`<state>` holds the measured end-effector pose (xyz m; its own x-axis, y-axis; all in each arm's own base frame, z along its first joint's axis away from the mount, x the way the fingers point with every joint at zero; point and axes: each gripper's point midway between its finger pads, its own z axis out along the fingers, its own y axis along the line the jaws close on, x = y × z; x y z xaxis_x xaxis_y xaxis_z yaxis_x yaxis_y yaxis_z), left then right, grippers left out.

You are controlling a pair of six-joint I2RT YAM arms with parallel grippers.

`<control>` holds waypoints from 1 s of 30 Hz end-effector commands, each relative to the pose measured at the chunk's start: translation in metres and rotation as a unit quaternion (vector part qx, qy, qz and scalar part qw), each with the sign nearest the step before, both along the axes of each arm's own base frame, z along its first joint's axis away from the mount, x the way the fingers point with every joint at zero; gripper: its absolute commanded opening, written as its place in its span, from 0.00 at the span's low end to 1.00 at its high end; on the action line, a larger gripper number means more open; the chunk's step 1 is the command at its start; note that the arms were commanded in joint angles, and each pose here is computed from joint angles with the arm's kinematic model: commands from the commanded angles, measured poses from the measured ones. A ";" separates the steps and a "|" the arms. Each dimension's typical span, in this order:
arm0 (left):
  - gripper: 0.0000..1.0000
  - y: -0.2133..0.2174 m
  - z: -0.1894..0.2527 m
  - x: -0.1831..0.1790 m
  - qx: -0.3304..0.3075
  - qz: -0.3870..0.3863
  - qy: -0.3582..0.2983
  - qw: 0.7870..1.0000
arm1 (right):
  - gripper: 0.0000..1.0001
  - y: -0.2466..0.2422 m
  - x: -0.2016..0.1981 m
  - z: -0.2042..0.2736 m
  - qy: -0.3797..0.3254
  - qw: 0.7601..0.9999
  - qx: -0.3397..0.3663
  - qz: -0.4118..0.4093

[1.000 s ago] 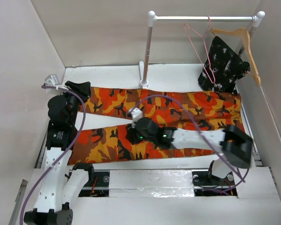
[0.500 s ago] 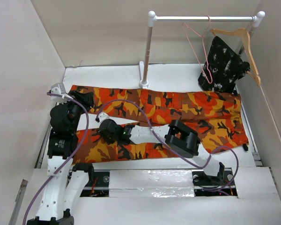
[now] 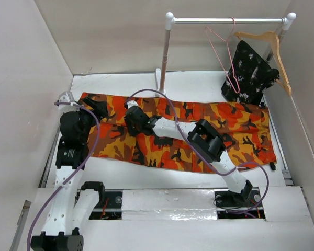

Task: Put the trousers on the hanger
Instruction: Flatten out the trousers at the center of the board.

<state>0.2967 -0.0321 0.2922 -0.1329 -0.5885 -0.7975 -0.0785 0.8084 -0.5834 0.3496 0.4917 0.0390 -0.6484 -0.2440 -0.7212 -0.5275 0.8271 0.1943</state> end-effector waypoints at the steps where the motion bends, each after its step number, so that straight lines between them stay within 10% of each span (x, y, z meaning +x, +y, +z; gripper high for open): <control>1: 0.68 0.022 -0.022 0.000 -0.044 0.077 0.027 0.996 | 0.40 0.017 -0.020 0.030 -0.006 0.998 0.046 0.039; 11: 0.64 0.077 -0.118 0.001 -0.081 0.263 0.158 0.948 | 0.65 -0.006 -0.114 0.160 -0.066 0.978 0.142 0.139; 13: 0.63 0.089 -0.139 0.001 -0.076 0.289 0.192 0.935 | 0.50 -0.026 -0.126 0.152 -0.072 0.977 0.146 0.136; 15: 0.60 0.109 -0.149 -0.003 -0.070 0.327 0.211 0.918 | 0.07 -0.051 -0.136 0.174 -0.095 0.974 0.164 0.123; 20: 0.14 0.145 -0.189 -0.014 -0.074 0.377 0.279 0.880 | 0.00 -0.114 -0.166 0.154 -0.099 0.979 0.154 0.093; 22: 0.16 0.162 -0.199 -0.026 -0.068 0.408 0.299 0.860 | 0.00 -0.135 -0.172 0.169 -0.112 0.975 0.174 0.074; 26: 0.54 0.177 -0.221 -0.041 -0.078 0.431 0.336 0.834 | 0.05 -0.178 -0.180 0.166 -0.125 0.976 0.174 0.046; 30: 0.62 0.181 -0.235 -0.049 -0.081 0.439 0.354 0.822 | 0.12 -0.209 -0.180 0.175 -0.132 0.974 0.185 0.020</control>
<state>0.2561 0.1460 0.0651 0.0126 -0.7964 -0.6047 -0.9441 0.1898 -0.2697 0.1615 0.2994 0.2006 -0.4452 -0.0270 -0.8950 -0.6739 0.6682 0.3151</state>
